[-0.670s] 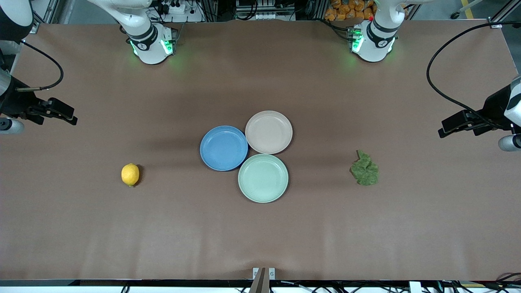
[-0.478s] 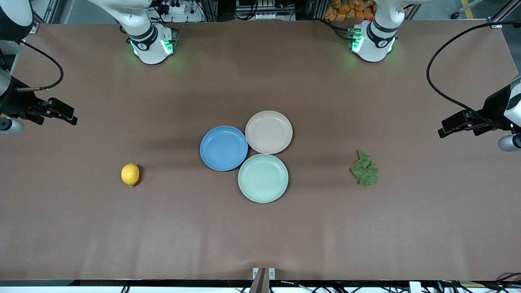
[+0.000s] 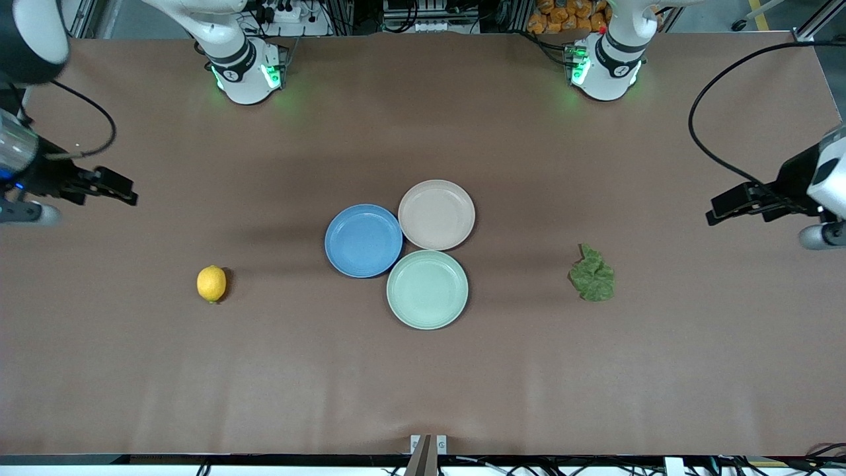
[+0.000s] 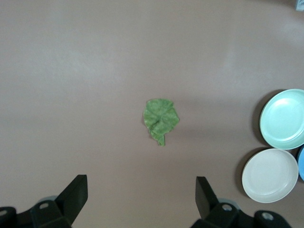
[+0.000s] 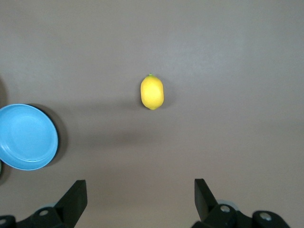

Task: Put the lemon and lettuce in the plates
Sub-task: 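Reach the right gripper to the lemon while the left gripper reaches the lettuce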

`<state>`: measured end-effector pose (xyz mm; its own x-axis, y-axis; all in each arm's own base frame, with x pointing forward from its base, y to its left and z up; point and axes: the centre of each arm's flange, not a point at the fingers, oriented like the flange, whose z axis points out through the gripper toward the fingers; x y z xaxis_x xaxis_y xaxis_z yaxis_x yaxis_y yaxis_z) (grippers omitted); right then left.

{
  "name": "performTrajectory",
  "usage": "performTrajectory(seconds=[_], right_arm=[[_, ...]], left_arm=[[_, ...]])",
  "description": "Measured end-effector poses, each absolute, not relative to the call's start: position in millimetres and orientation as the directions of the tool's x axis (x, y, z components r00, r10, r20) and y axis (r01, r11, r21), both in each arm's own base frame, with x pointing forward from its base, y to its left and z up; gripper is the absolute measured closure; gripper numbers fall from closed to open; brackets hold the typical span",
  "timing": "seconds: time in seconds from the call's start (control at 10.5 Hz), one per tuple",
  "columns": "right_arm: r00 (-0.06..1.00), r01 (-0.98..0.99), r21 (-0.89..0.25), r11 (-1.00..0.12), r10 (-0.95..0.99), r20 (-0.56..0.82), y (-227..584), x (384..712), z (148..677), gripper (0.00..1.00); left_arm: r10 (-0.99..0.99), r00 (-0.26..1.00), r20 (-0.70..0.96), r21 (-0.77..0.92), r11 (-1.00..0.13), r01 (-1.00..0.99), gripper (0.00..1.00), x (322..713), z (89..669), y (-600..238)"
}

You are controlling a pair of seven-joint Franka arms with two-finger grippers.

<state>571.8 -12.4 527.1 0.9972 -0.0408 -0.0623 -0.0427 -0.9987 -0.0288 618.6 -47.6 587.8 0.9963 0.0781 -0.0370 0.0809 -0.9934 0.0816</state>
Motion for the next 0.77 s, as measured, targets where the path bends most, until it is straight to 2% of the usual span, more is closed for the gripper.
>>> performTrajectory(seconds=[0.29,0.57,0.77], right_arm=[[0.999,-0.049,-0.033,-0.998,-0.048,-0.018,-13.7,580.1,428.3,0.00],[0.998,-0.055,-0.041,-0.998,-0.056,0.017,-15.1,588.7,362.3,0.00],[0.995,-0.057,-0.048,-0.997,-0.060,0.084,-14.4,594.8,315.5,0.00]], left_arm=[[0.061,0.985,-0.160,0.064,-0.995,0.073,0.00,638.6,511.5,-60.0],[0.056,0.964,-0.260,0.048,-0.996,0.071,0.00,663.5,401.0,-70.5],[0.050,0.963,-0.263,0.045,-0.997,0.064,0.00,672.5,328.9,-82.5]])
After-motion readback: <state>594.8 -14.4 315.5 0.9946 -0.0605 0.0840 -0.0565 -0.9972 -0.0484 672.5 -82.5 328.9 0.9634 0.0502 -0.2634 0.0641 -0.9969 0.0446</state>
